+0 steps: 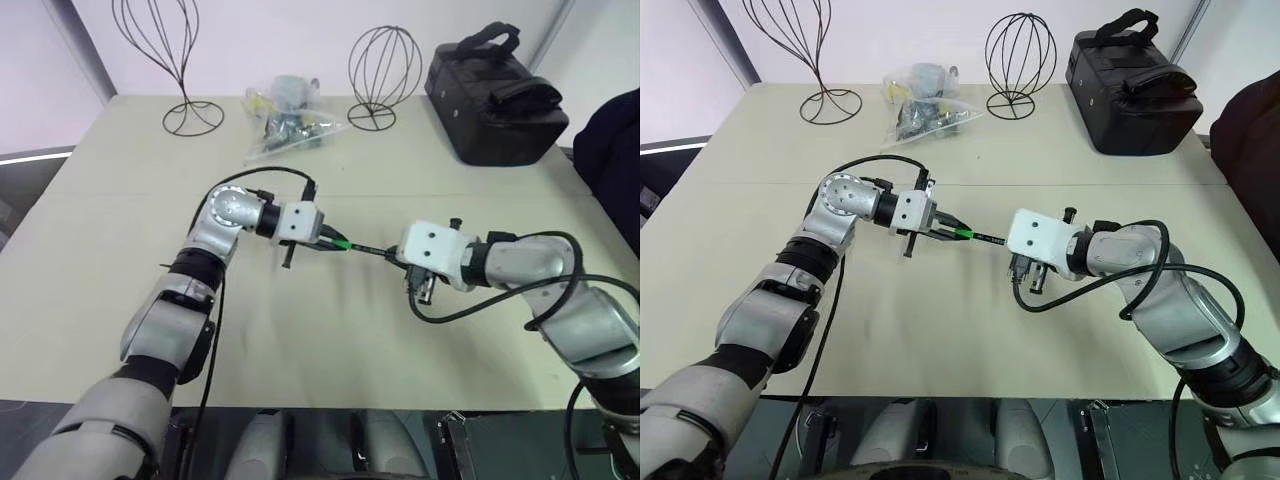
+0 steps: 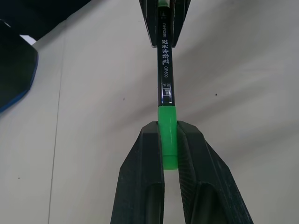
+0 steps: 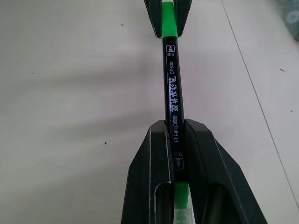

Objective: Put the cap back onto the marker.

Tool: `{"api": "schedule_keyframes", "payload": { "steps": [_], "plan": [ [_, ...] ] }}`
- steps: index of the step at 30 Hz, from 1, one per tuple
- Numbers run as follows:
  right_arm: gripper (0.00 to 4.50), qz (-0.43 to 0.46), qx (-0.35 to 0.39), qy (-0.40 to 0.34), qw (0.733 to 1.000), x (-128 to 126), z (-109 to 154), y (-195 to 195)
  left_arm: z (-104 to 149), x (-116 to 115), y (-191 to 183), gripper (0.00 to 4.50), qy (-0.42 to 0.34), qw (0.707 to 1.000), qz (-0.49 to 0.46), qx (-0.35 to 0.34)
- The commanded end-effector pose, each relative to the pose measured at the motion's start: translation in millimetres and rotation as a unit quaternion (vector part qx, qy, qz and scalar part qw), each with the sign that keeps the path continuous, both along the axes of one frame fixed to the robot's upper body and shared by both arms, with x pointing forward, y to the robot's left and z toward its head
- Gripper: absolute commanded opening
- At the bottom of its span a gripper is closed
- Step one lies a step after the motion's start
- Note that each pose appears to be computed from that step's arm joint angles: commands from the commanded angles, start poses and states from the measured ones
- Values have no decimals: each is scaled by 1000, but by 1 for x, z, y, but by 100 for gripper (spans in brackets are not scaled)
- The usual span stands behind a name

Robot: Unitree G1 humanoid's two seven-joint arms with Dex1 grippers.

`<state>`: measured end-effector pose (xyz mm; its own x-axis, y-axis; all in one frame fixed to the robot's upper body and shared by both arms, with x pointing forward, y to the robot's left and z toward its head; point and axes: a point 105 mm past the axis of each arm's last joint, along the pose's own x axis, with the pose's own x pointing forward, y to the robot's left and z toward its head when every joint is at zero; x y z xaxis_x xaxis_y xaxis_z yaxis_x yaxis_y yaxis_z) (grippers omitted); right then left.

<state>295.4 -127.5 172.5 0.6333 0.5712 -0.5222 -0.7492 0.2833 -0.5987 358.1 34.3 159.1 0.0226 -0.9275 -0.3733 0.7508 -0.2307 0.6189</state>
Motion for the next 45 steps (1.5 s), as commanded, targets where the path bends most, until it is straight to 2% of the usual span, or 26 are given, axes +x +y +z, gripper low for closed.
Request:
{"api": "schedule_keyframes", "payload": {
  "steps": [1,18,23,25,27,37,41,43,45],
  "plan": [
    [7,43,14,-26,999,-5,13,20,26,-11,-27,0,-35,997,-45,-55],
    [7,37,9,-22,999,-6,11,15,23,-13,-23,0,-26,998,-47,-40],
    [0,29,4,-25,999,-5,13,8,23,-13,-17,230,-16,998,-44,-32],
    [0,25,2,-25,999,-4,13,5,23,-13,-14,347,-13,999,-43,-32],
    [0,19,-1,-26,999,-4,14,0,23,-14,-8,444,-11,999,-41,-25],
    [0,-31,-2,-26,999,-3,14,-30,33,-11,23,444,12,999,13,-36],
    [0,-74,29,-23,997,-6,14,-39,33,-4,32,444,47,994,68,-71],
    [0,-121,63,-31,990,-5,16,-45,35,2,34,444,80,984,114,-114],
    [0,-182,105,-33,977,-5,15,-52,27,7,39,444,83,975,161,-126]
  ]
}}
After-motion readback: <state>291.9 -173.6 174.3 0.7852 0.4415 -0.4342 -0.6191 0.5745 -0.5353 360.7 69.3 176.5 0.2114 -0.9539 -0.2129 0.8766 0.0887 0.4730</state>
